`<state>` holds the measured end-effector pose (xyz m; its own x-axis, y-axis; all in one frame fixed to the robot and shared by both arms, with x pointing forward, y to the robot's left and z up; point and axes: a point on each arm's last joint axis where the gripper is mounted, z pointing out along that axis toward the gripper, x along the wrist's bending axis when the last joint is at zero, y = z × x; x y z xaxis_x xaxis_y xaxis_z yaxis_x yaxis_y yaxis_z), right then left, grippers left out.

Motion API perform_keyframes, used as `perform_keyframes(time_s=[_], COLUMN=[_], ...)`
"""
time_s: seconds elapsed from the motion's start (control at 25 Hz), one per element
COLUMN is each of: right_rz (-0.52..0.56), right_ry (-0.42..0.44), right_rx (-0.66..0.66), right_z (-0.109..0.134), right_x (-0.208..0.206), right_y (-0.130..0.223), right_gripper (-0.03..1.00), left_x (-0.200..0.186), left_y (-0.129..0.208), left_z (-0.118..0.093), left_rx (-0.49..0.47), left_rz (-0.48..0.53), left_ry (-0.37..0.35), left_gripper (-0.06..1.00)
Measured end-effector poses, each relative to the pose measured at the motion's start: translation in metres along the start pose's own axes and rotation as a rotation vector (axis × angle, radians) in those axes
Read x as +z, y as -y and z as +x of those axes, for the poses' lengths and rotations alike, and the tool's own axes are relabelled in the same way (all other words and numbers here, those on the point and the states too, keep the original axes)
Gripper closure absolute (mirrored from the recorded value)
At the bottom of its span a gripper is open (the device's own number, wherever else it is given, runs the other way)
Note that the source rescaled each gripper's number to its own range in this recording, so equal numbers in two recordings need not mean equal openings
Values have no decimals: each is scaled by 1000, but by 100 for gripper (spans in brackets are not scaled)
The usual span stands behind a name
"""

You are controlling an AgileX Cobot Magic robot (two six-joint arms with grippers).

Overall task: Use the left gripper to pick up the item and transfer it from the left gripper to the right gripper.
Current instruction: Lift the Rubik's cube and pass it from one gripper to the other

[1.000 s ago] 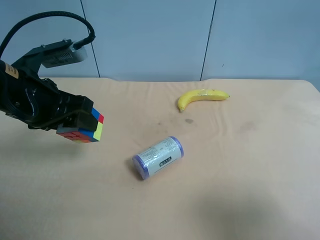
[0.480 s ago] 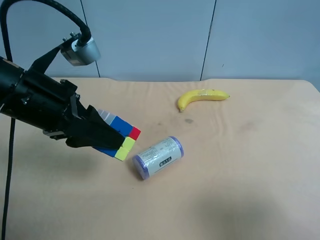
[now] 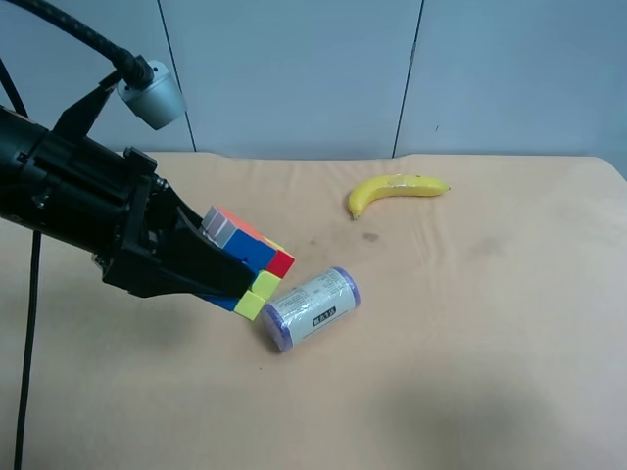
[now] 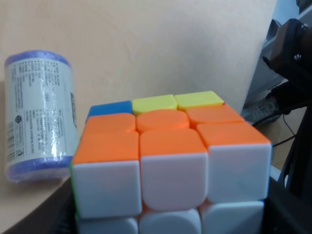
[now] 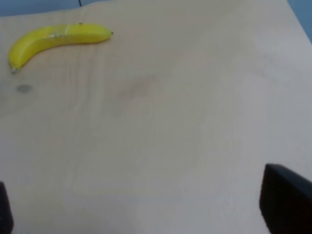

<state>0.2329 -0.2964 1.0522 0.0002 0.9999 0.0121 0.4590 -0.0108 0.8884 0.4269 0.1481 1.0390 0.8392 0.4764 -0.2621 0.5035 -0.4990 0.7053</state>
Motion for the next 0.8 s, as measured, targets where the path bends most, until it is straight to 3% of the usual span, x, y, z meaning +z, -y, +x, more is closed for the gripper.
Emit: perform_keyframes(time_s=[0.4, 0.8], right_rz=[0, 0], right_ry=[0, 3], right_rx=[0, 9], right_z=[0, 0], right_x=[0, 0], right_y=[0, 0], right_gripper=[-3, -3], left_x=[0, -2], left_y=[-8, -16], left_z=[-5, -14], left_rx=[16, 121], left_rz=[-90, -185], left_ry=[56, 142], left_gripper=[94, 94])
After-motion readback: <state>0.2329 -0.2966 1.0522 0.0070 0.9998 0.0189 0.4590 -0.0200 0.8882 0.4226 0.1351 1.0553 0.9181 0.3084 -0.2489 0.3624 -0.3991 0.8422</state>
